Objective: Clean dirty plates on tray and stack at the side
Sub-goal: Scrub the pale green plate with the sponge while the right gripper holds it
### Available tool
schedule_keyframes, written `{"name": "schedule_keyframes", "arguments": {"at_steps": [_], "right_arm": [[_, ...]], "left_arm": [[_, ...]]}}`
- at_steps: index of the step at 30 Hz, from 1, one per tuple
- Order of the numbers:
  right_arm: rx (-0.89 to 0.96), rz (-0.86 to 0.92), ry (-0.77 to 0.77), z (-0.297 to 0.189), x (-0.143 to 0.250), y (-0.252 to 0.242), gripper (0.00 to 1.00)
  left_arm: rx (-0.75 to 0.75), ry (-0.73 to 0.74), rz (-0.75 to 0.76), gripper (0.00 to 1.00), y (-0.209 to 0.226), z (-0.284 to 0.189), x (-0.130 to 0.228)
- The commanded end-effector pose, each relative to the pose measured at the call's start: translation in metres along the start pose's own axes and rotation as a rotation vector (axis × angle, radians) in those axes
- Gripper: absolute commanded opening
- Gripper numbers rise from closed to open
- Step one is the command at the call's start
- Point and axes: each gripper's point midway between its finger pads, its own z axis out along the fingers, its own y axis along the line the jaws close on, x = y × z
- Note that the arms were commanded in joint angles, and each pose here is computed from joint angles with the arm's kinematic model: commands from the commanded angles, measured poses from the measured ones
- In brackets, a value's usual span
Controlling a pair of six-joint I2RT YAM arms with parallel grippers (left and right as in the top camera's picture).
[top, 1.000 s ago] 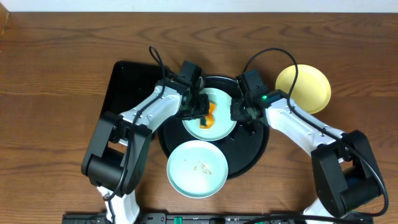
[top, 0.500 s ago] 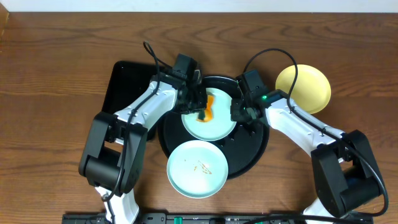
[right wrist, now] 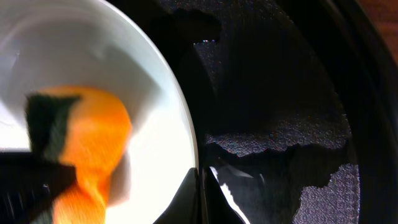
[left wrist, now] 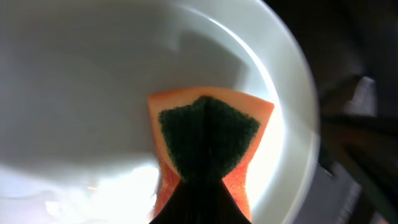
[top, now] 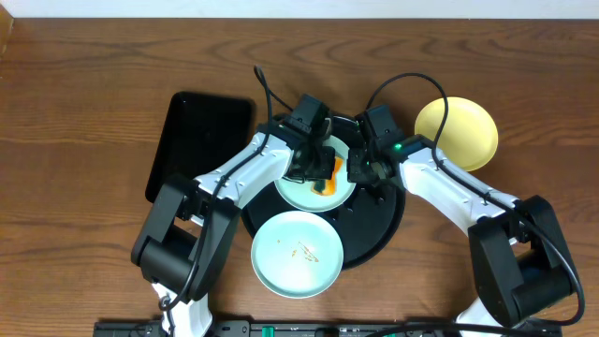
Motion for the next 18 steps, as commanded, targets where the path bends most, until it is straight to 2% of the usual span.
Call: {"name": "schedule_keyframes", "arguments": {"at_steps": [1,4,13,14,18], "right_arm": [[0.001,0.001,0.003,0.002,0.000,0.004,0.01],[0.002,0.001,0.003,0.002,0.000,0.004,0.01],[0.003,0.001,0.006,0.002,0.001,0.004,0.01],[0.002,0.001,0.006,0.002,0.001,0.004,0.03],[-0.001,0.000,0.001,0.002,-0.001,0.005,0.27]], "left_arm": [[-0.179,-0.032,0.001,0.07,0.039,0.009,-0.006],[-0.264,-0.078,-0.018,0.08,0.061,0.003,-0.017],[-0.275,-0.133,-0.126,0.09,0.102,-0.014,-0.039],[-0.262,-0.130,-0.136,0.08,0.103,-0.016,-0.039],[-0.134,-0.126,-0.146,0.08,0.086,-0.030,-0.042]]}}
